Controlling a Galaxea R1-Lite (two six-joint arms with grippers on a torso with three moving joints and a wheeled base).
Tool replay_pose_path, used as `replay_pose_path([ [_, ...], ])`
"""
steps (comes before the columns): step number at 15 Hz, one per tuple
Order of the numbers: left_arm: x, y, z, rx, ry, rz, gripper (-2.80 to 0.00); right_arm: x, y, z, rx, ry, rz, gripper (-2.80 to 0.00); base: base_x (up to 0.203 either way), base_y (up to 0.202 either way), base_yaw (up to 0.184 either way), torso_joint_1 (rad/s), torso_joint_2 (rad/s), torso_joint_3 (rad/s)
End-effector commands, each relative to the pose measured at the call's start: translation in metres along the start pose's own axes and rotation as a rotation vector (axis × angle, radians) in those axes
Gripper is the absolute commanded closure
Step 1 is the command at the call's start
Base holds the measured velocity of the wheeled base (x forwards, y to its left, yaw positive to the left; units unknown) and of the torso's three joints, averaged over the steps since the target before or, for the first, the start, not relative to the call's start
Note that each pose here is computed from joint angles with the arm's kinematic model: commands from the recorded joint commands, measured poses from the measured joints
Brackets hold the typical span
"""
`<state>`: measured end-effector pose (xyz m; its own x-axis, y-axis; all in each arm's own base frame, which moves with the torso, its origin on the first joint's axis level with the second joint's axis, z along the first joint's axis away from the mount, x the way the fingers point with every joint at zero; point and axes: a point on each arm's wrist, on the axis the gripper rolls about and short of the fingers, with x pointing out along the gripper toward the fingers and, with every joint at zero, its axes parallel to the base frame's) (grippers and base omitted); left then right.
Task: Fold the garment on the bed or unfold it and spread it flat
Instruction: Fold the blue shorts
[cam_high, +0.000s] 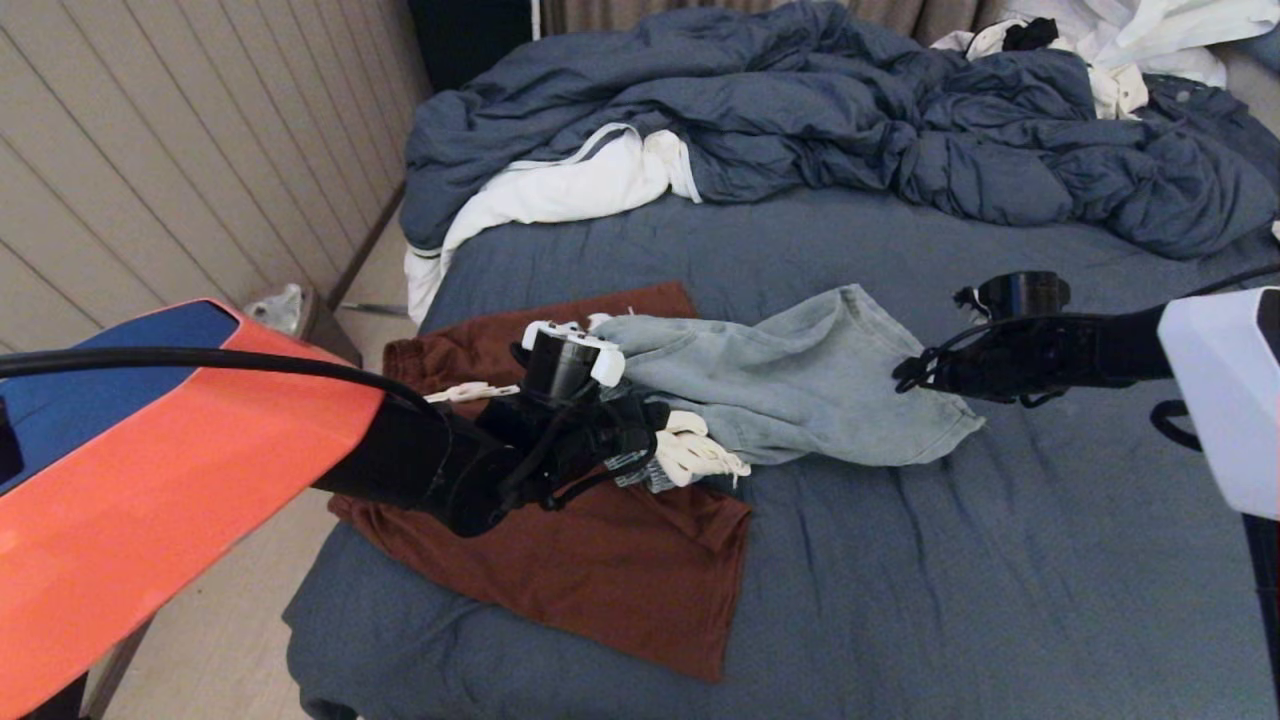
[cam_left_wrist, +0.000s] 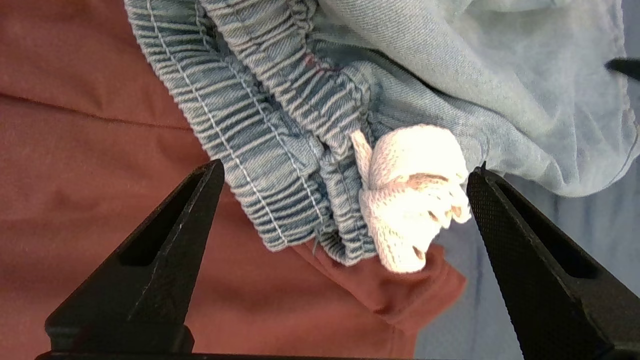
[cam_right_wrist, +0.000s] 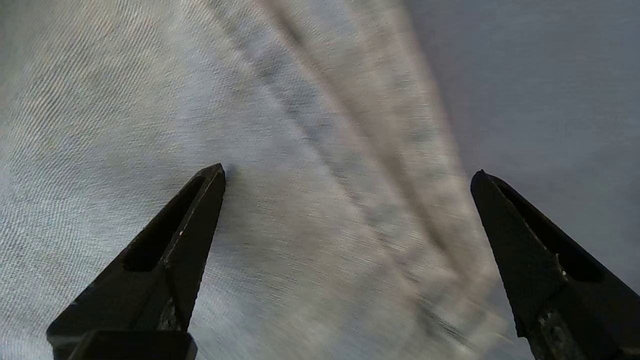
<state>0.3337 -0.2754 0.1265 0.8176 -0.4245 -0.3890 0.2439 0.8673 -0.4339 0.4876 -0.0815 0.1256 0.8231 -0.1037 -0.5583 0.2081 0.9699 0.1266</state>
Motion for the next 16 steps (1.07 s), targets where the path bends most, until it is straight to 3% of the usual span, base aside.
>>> replay_pose_path([
  [1,0.003,0.0,-0.002,-0.003,0.001,0.002,-2.8,0.019,-0.006,-0.01,0.007,0.028,-0.003,-2.8,0.0,0.0,0.0,0.0,0.0,0.0],
  [4,0.006,0.0,-0.003,-0.004,0.001,0.002,-2.8,0.031,-0.009,-0.018,0.012,0.064,0.043,-2.8,0.0,0.0,0.0,0.0,0.0,0.0],
  [5,0.007,-0.001,-0.002,-0.004,0.0,0.001,-2.8,0.033,-0.009,-0.021,0.013,0.074,0.046,0.0,0.0,0.0,0.0,0.0,0.0,0.0],
  [15,0.003,-0.002,0.001,-0.007,-0.004,0.001,-2.8,0.023,-0.011,-0.013,0.021,0.073,0.065,0.0,0.0,0.0,0.0,0.0,0.0,0.0],
  [16,0.003,-0.002,0.001,-0.007,-0.01,0.006,0.0,0.022,-0.012,-0.013,0.022,0.073,0.063,0.0,0.0,0.0,0.0,0.0,0.0,0.0],
])
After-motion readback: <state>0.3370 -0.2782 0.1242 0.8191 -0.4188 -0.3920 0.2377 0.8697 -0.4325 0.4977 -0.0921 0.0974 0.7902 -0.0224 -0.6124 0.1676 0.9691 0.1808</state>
